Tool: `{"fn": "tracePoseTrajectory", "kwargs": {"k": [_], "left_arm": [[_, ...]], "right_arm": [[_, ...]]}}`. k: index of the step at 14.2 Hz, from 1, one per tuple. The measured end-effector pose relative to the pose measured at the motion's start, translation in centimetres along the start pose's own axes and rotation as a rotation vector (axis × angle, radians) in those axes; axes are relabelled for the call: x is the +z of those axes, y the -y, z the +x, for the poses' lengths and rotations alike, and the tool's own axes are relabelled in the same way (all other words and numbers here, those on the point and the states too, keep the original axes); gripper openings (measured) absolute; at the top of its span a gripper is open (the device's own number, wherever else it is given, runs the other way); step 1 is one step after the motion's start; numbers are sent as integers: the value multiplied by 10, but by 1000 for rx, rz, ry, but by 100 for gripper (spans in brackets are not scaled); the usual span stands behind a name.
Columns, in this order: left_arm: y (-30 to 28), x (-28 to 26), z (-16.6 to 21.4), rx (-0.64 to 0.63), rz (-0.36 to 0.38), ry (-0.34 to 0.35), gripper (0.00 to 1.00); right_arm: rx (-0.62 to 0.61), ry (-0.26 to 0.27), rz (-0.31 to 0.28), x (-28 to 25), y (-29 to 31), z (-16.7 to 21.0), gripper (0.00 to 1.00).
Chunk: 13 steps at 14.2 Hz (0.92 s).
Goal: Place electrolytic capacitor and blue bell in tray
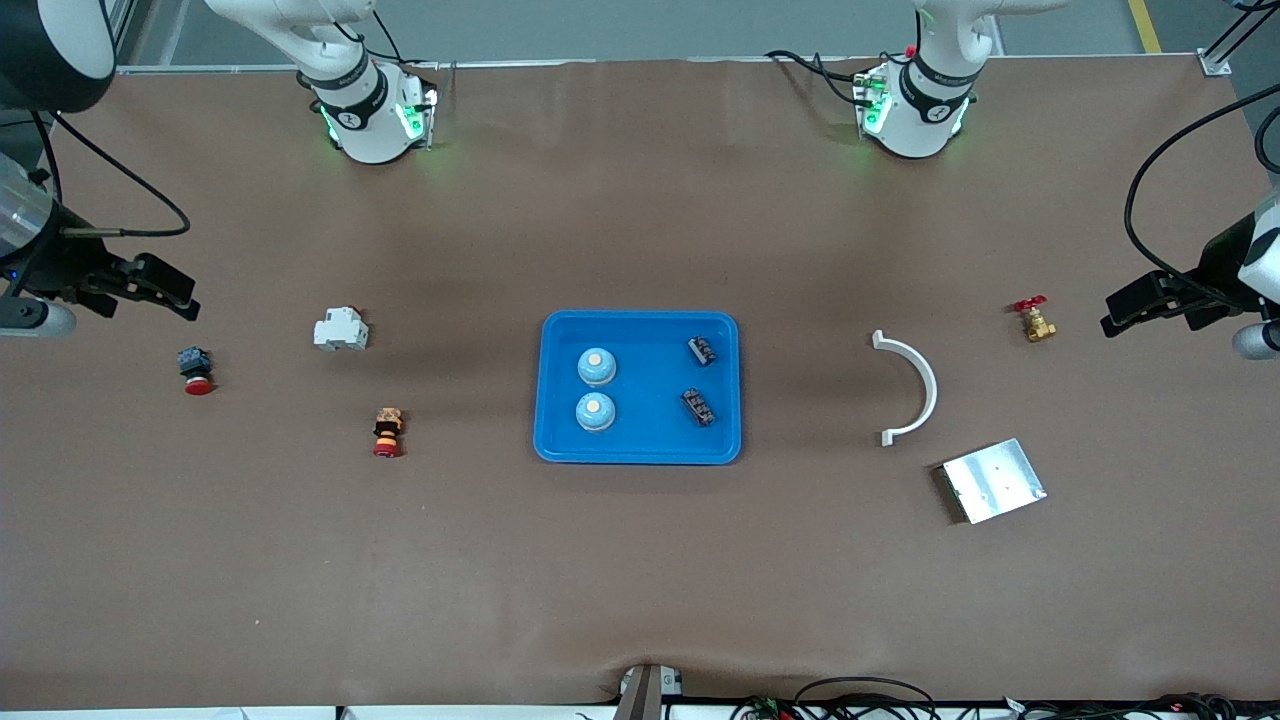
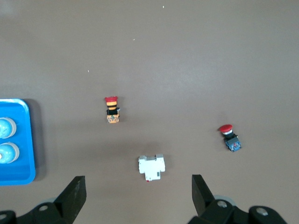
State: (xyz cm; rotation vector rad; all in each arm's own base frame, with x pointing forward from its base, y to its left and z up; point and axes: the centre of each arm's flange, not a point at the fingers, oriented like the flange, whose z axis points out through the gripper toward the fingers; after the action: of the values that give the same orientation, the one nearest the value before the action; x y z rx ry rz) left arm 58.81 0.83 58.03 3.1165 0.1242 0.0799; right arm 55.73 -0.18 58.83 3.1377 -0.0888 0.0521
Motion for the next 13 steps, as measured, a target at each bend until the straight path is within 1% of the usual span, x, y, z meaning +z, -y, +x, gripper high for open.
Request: {"fn": "tracePoseTrajectory", "kwargs": {"k": [6, 10, 13], "left_arm": [[0, 0, 0, 0, 0, 0, 100], [0, 2, 0, -1, 1, 7, 100], [2, -1, -5, -3, 3, 51, 100]], "right_arm": [[-35, 3, -1, -40, -6, -14, 100], [-33, 11, -1, -42, -8, -15, 100], [-34, 12, -1, -42, -8, -15, 100]]}}
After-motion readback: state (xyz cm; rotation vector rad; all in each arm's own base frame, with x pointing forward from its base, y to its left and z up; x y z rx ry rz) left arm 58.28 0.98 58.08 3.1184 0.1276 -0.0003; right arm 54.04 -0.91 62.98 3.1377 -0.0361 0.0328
